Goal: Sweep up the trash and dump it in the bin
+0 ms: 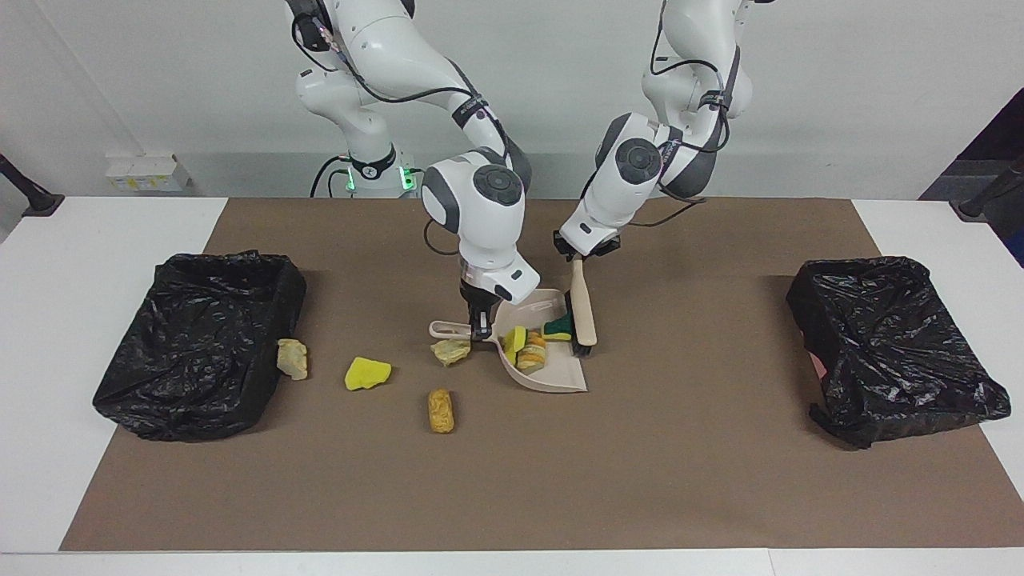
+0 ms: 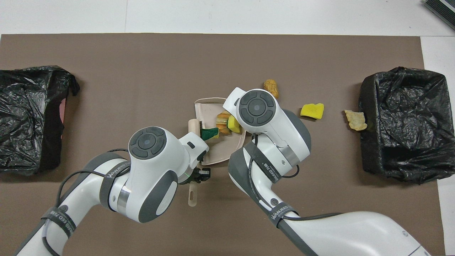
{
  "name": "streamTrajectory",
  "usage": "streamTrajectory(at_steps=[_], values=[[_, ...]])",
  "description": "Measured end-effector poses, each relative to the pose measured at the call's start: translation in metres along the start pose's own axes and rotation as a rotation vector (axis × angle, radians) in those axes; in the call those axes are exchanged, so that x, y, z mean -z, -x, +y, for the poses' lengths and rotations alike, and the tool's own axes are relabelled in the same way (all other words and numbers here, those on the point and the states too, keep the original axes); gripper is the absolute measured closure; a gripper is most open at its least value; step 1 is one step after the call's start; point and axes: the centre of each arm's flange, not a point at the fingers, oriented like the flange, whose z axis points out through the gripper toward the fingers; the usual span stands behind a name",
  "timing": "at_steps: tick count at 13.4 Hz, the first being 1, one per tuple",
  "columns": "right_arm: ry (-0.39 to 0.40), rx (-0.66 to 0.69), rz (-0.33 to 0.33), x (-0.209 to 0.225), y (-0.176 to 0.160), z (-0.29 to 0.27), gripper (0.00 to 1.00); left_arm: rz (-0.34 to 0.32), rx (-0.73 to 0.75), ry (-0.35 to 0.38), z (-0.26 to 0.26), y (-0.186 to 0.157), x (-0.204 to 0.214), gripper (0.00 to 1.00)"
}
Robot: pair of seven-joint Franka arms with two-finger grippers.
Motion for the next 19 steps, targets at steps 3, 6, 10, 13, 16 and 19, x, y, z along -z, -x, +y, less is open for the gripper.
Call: streamTrajectory(at_steps=[3,6,10,13,16,19], values=[[0.0,-0.002,0.0,0.0,0.001,0.001,0.69,0.039,0.026,-0.038,-0.01,-0.01,0.01,0.73],[0.0,-0.004,0.0,0.0,0.002,0.001,0.69,0.029,0.035,-0.077,-0.017,-0.012,0.019,0.73],[-0.002,-0.043,0.011,0.001,0.021,0.009,0.69,0.022,0.053,-0.128,-0.032,-0.01,0.076,0.73],[-0.004,-0.096,0.046,0.009,0.04,0.016,0.69,0.009,0.094,-0.153,-0.024,0.024,0.103,0.73],[-0.001,-0.158,0.122,0.031,0.071,0.025,0.69,0.031,0.078,-0.169,0.013,0.059,0.088,0.73],[-0.006,-0.192,0.165,0.053,0.127,0.031,0.69,0.075,0.089,-0.153,0.051,0.092,0.04,0.73]])
